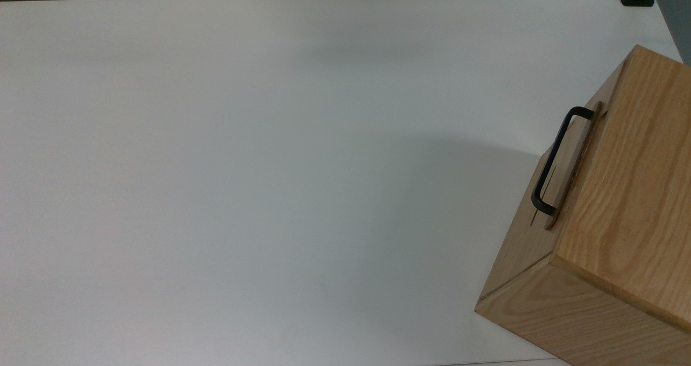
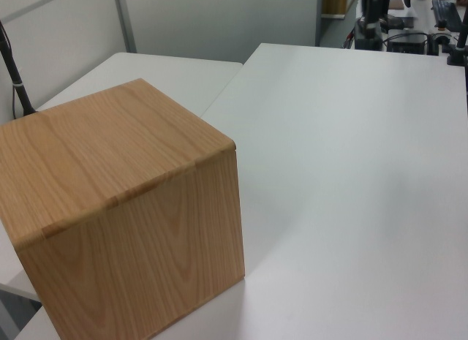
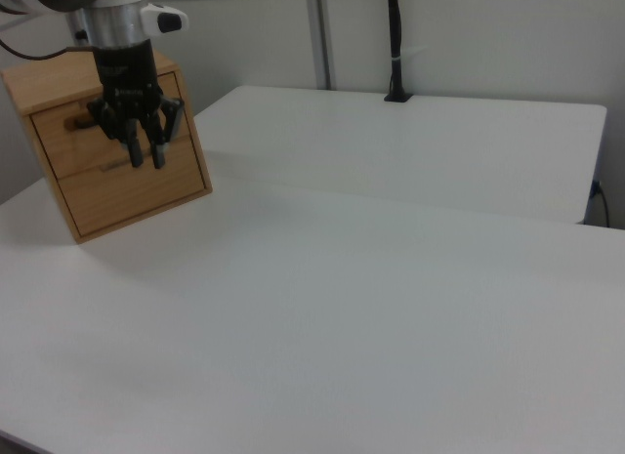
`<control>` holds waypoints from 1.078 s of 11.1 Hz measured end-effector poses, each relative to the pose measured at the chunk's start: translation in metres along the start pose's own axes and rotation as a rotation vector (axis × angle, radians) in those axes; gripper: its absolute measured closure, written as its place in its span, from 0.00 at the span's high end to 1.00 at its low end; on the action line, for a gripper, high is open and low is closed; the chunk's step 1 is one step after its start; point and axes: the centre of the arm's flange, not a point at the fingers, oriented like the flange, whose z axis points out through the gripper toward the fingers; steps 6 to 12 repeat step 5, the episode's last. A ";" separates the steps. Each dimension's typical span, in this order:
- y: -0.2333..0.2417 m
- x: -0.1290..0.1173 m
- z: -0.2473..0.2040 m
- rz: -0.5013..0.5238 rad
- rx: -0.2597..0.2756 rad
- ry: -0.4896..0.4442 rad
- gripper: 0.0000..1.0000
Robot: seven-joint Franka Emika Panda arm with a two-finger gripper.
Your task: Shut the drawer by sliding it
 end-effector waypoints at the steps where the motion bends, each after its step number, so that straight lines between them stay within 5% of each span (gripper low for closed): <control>1: 0.007 -0.005 0.001 0.040 0.003 -0.008 0.49; 4: 0.021 -0.005 0.007 0.154 -0.022 -0.016 0.94; 5: 0.028 -0.005 0.006 0.174 -0.026 -0.001 1.00; 12: 0.028 -0.005 0.006 0.174 -0.026 -0.001 1.00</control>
